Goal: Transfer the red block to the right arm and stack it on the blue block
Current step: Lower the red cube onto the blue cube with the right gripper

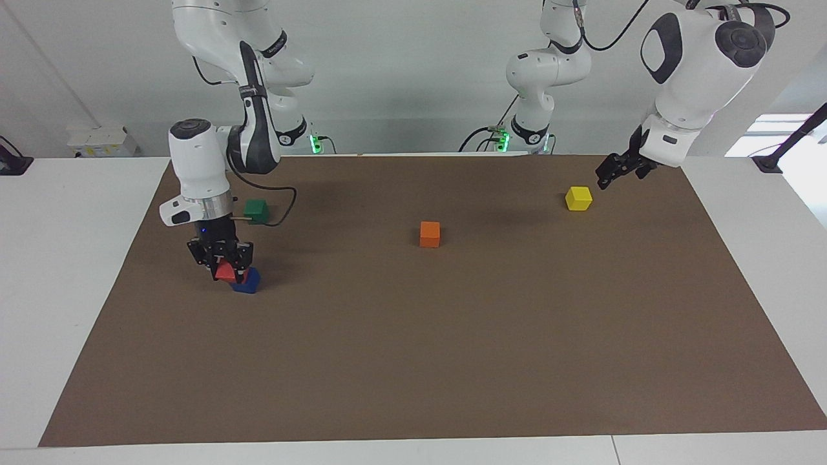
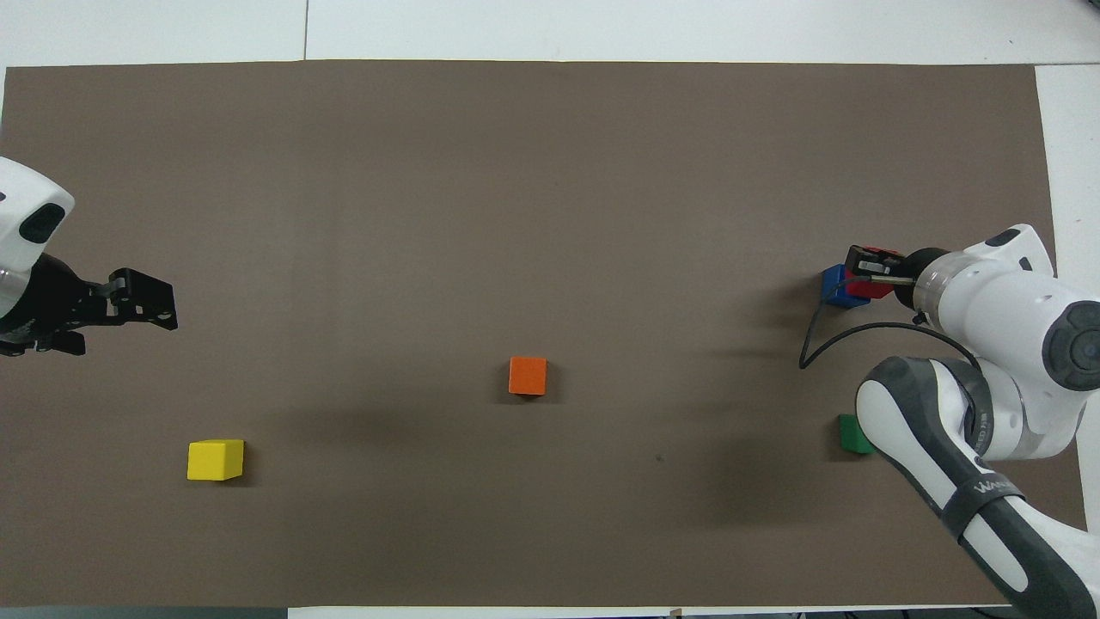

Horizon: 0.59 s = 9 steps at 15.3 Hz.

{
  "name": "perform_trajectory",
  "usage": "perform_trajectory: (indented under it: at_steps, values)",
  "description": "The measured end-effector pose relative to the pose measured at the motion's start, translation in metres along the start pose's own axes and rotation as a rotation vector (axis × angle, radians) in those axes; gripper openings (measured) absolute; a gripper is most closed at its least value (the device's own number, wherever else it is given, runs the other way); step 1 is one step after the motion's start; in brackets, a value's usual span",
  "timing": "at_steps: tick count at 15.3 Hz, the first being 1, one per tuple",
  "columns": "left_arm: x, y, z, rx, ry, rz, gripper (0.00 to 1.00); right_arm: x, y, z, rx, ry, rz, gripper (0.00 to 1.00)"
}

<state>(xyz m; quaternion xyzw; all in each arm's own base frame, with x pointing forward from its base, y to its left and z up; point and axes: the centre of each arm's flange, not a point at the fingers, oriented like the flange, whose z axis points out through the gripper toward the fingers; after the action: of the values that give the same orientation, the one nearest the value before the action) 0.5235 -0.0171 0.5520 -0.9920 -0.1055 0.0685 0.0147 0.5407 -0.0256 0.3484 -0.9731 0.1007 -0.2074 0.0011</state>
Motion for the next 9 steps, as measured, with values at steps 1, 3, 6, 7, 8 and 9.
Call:
perform_trajectory:
  at_steps: [1,3,6,7,8,9]
  values:
    - [0.0026,-0.0038,0.0005,-0.005,0.017,-0.003,1.0,-0.0008,0.0002,0.0007,-0.001,-0.007,0.007,0.55]
    - [0.0064,-0.0057,-0.001,-0.013,0.048,0.022,1.0,-0.0012,0.0003,0.0007,-0.003,-0.014,0.024,0.55]
    - [0.0044,-0.0036,-0.004,-0.012,0.053,0.043,1.0,-0.0012,0.0003,0.0005,-0.004,-0.017,0.029,0.55]
    - [0.0037,-0.0016,-0.0044,-0.012,0.053,0.047,1.0,-0.0012,0.0003,0.0005,-0.004,-0.017,0.029,0.55]
    - [0.0031,0.0003,-0.0045,-0.012,0.054,0.051,1.0,-0.0013,0.0003,0.0004,-0.004,-0.019,0.029,0.55]
    - [0.0029,0.0011,-0.0046,-0.011,0.054,0.052,1.0,-0.0014,0.0004,0.0002,-0.005,-0.022,0.029,0.55]
